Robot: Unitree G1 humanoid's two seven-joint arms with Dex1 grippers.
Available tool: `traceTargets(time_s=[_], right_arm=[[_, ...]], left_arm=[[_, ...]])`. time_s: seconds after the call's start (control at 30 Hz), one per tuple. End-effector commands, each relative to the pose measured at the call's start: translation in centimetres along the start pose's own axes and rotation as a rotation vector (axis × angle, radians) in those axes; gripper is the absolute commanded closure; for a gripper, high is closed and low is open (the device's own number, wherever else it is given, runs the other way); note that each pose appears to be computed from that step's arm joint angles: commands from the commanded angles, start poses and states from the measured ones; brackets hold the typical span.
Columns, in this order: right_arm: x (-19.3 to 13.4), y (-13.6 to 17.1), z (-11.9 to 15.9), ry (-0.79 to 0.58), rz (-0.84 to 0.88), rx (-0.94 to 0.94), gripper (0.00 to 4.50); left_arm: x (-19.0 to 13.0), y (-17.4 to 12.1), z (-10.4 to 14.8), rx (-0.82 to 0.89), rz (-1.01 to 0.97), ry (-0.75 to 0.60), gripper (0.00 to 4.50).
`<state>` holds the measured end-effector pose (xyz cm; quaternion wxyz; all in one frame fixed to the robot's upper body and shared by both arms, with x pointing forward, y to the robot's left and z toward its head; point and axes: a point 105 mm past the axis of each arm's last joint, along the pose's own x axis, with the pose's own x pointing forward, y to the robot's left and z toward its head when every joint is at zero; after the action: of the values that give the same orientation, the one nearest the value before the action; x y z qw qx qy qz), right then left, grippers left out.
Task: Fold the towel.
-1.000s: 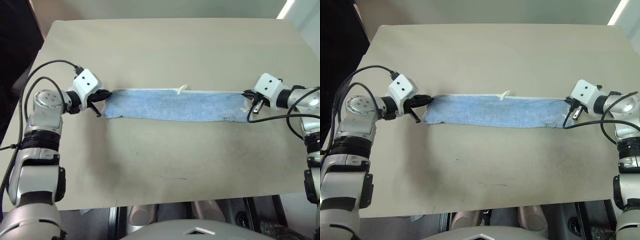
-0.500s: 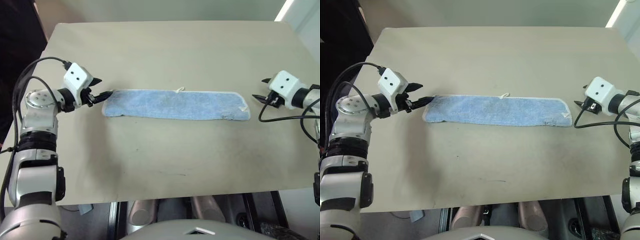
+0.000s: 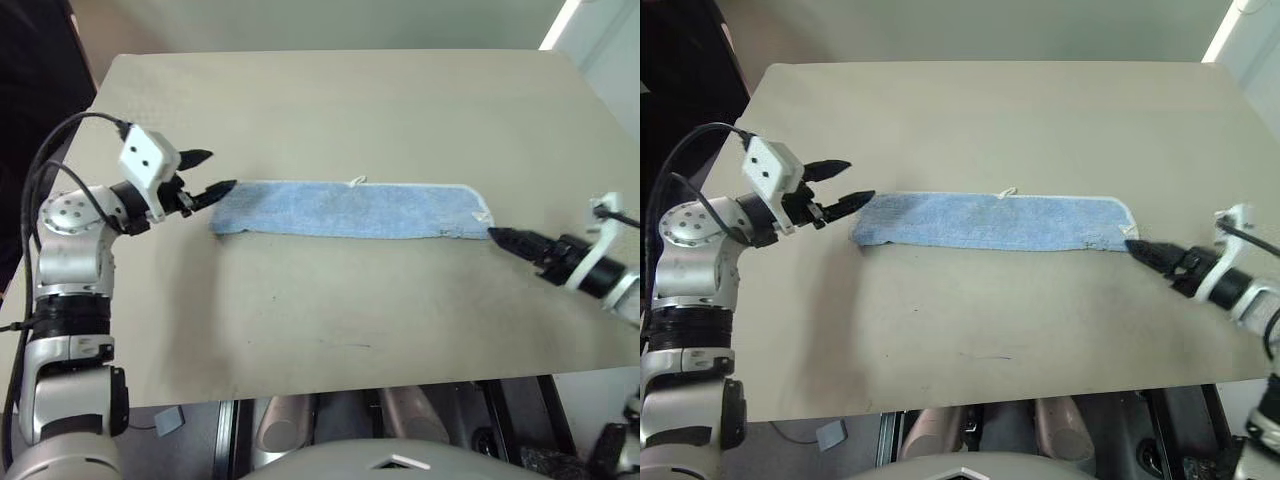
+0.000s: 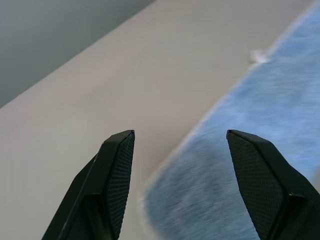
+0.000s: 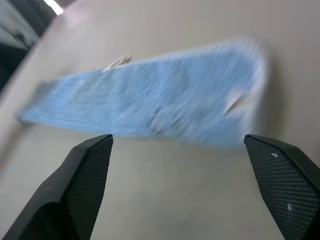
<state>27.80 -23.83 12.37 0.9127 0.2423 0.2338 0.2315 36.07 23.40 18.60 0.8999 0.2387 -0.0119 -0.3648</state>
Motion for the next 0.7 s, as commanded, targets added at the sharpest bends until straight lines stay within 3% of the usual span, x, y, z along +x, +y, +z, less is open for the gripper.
traceTargets(time_s=[0.03, 0.17, 0.37, 0.6, 0.7], right_arm=[[0.0, 0.5, -0.3, -0.009, -0.049, 0.081, 0.02], [1.5, 0.6, -1.0, -0.068, -0.076, 0.243, 0.02], [3.6, -0.7, 0.3, -0.165, -0.163, 0.444, 0.02], [4.8, -3.2, 1.1, -0.216, -0.306, 0.574, 0.02], [4.6, -4.0, 1.1, -0.240, -0.352, 0.603, 0.60]], left_arm=[[0.5, -1.0, 1.3, 0.060, -0.062, -0.036, 1.32], [1.4, -2.5, 1.7, 0.069, -0.134, -0.053, 1.32], [2.2, -4.0, 2.0, 0.053, -0.177, -0.079, 1.32], [2.5, -4.8, 2.6, 0.051, -0.188, -0.096, 1.32], [2.4, -5.0, 2.8, 0.053, -0.187, -0.099, 1.32]])
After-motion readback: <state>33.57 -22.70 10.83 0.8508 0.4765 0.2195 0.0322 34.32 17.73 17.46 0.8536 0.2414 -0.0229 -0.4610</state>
